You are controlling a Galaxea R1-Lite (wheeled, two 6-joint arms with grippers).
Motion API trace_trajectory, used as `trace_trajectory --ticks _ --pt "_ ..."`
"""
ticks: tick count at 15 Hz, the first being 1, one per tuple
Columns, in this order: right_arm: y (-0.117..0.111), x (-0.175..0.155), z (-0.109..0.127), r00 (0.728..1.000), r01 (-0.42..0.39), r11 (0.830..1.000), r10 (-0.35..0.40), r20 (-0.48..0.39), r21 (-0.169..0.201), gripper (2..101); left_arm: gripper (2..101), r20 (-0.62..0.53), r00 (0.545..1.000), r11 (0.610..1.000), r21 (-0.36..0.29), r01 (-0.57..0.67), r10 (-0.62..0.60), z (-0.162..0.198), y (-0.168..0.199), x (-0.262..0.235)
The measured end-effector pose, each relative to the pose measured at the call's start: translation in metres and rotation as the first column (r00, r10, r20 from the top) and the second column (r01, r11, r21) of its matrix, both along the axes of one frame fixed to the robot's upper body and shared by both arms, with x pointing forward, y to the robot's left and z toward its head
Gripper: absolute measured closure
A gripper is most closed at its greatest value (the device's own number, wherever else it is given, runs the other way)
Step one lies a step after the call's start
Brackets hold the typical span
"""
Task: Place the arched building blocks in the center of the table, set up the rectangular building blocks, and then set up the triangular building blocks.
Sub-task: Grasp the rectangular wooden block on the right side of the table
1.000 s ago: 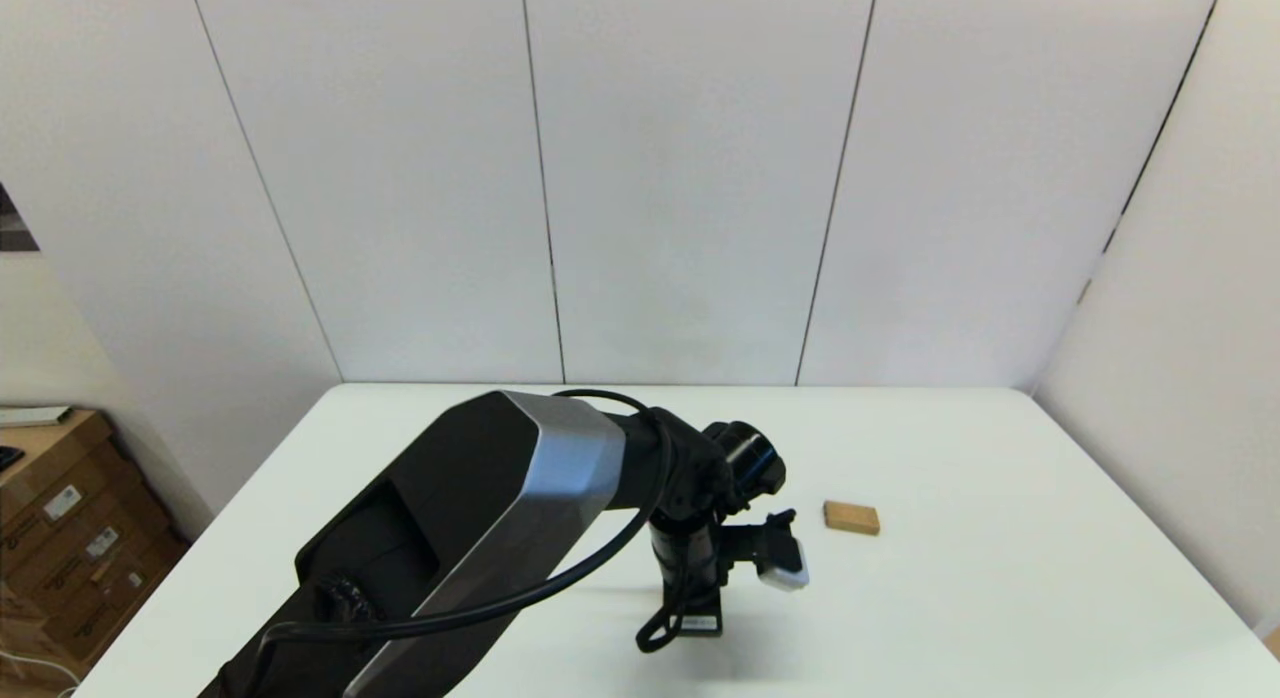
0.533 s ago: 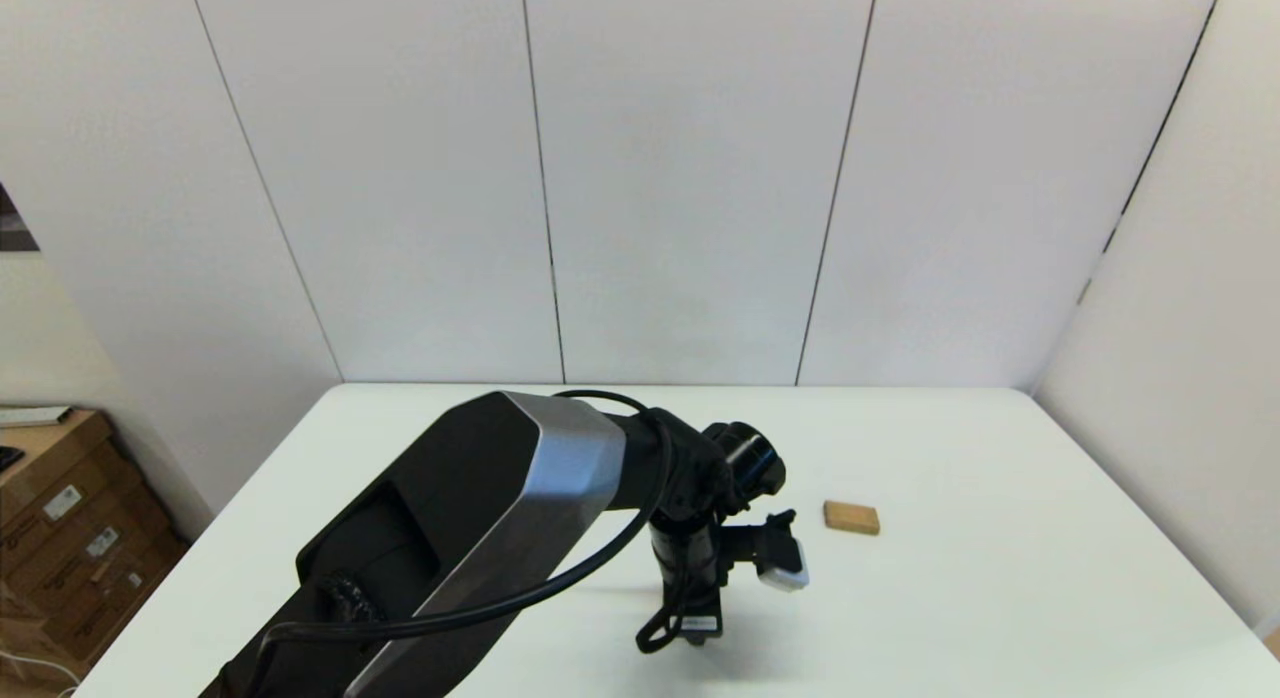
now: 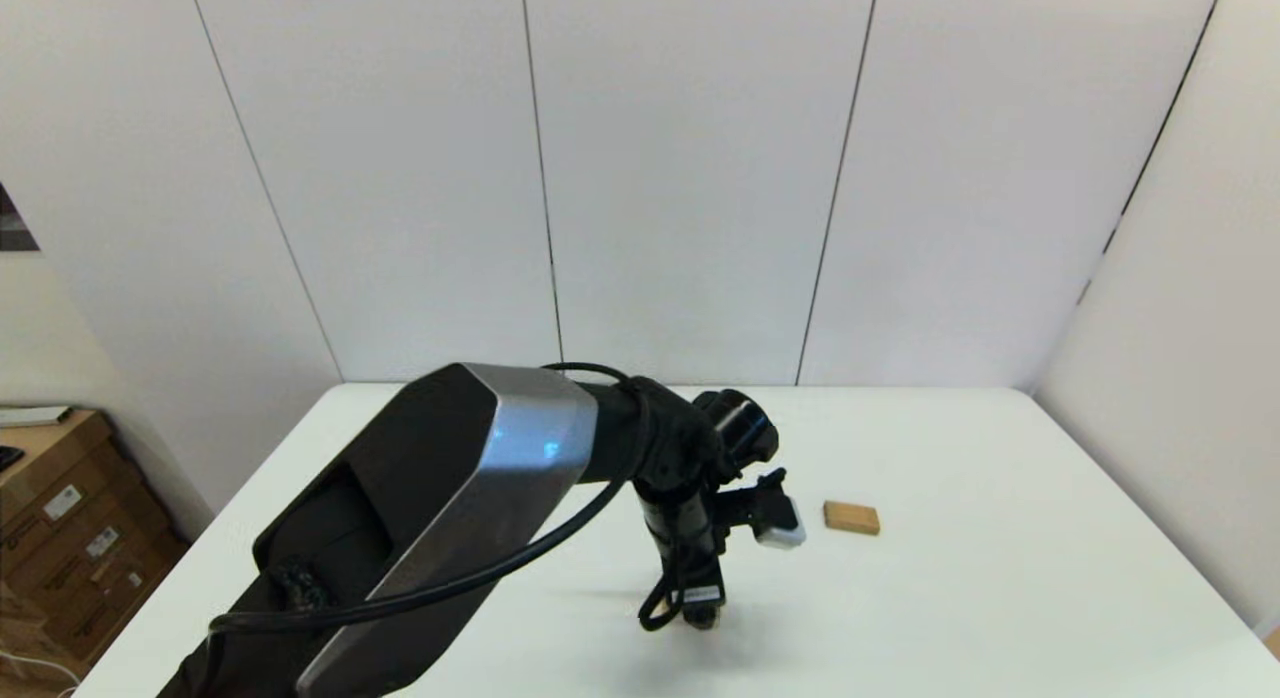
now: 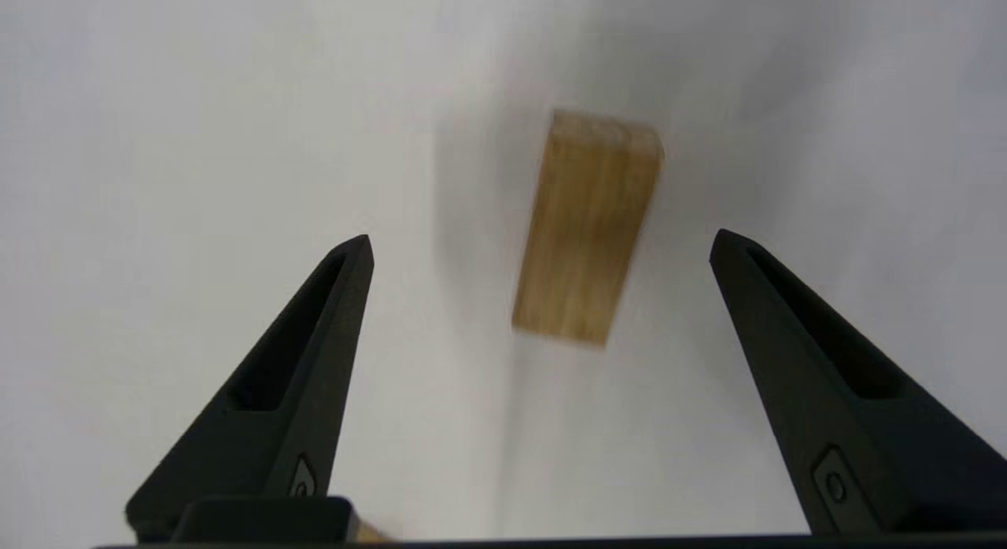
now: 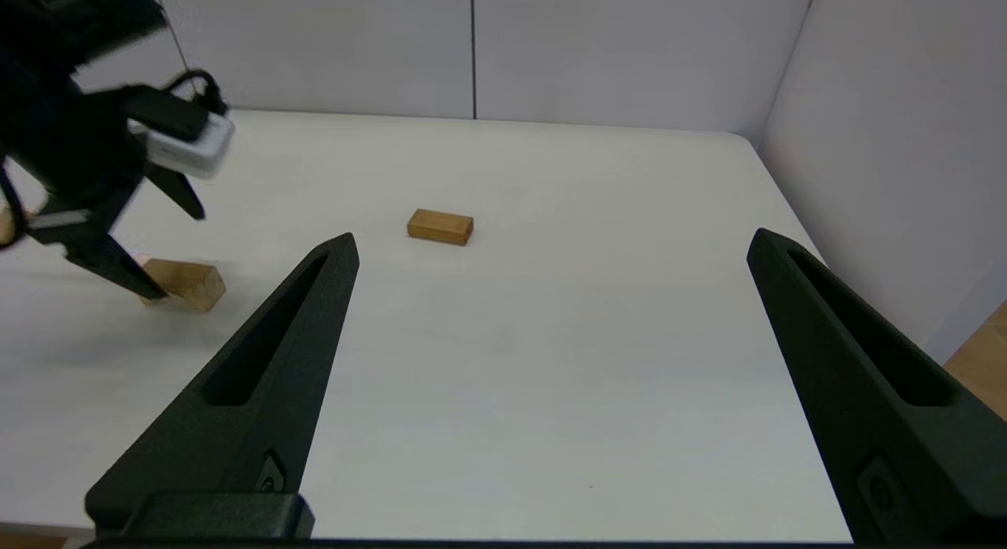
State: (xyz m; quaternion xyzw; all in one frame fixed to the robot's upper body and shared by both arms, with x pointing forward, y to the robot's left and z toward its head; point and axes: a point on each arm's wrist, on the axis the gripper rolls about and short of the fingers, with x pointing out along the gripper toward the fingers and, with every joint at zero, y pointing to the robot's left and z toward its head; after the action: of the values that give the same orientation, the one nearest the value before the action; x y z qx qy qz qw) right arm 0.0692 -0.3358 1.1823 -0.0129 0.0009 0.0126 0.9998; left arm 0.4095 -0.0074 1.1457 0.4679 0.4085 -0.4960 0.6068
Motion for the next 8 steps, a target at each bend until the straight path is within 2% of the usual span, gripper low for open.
trace_trajectory --ticks 6,8 --pt "0.0 0.0 0.0 1.0 0.0 1.0 0.0 0.0 0.0 4.3 10.3 0.005 1.0 1.0 -0.018 -0.011 0.011 0.05 0.014 -0.01" --pt "0.0 0.0 0.0 1.0 0.0 1.0 0.0 0.0 0.0 4.3 9.2 0.009 0.998 0.998 -0.039 -0.054 0.054 0.064 0.019 -0.011"
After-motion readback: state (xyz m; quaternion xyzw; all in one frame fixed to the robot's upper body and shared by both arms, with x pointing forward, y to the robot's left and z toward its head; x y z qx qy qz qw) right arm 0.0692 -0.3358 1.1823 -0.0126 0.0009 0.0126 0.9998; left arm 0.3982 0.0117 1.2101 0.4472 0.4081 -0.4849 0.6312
